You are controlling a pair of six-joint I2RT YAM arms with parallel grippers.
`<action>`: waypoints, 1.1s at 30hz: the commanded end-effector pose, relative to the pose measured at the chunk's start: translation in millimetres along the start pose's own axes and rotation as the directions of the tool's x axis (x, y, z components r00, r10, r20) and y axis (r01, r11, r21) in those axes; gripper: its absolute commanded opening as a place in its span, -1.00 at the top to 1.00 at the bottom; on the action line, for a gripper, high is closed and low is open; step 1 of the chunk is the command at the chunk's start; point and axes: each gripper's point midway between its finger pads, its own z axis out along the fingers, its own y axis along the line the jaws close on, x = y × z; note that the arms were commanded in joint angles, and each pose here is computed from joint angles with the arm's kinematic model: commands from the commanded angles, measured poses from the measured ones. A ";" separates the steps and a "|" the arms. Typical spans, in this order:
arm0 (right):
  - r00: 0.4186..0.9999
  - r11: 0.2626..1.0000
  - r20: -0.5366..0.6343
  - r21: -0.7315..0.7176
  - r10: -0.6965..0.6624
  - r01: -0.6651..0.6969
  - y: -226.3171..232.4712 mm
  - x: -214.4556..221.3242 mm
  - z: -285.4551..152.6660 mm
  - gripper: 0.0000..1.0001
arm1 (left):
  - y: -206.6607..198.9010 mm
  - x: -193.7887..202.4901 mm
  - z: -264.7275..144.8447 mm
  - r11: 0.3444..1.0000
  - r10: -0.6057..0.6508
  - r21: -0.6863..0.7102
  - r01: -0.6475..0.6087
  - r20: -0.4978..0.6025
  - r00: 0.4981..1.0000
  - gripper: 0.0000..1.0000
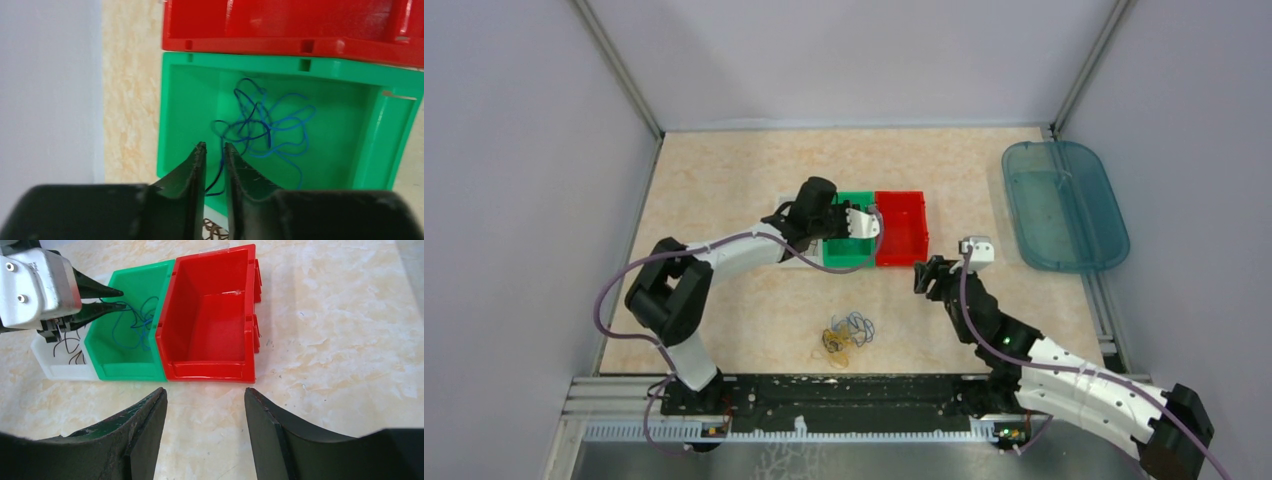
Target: Untangle the cables
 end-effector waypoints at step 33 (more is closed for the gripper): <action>0.861 0.749 -0.472 -0.637 -0.189 -0.184 139.5 106.4 -54.2 0.01 | -18.7 -108.9 -180.3 0.945 -0.279 0.282 0.168 0.420 0.864 -1.00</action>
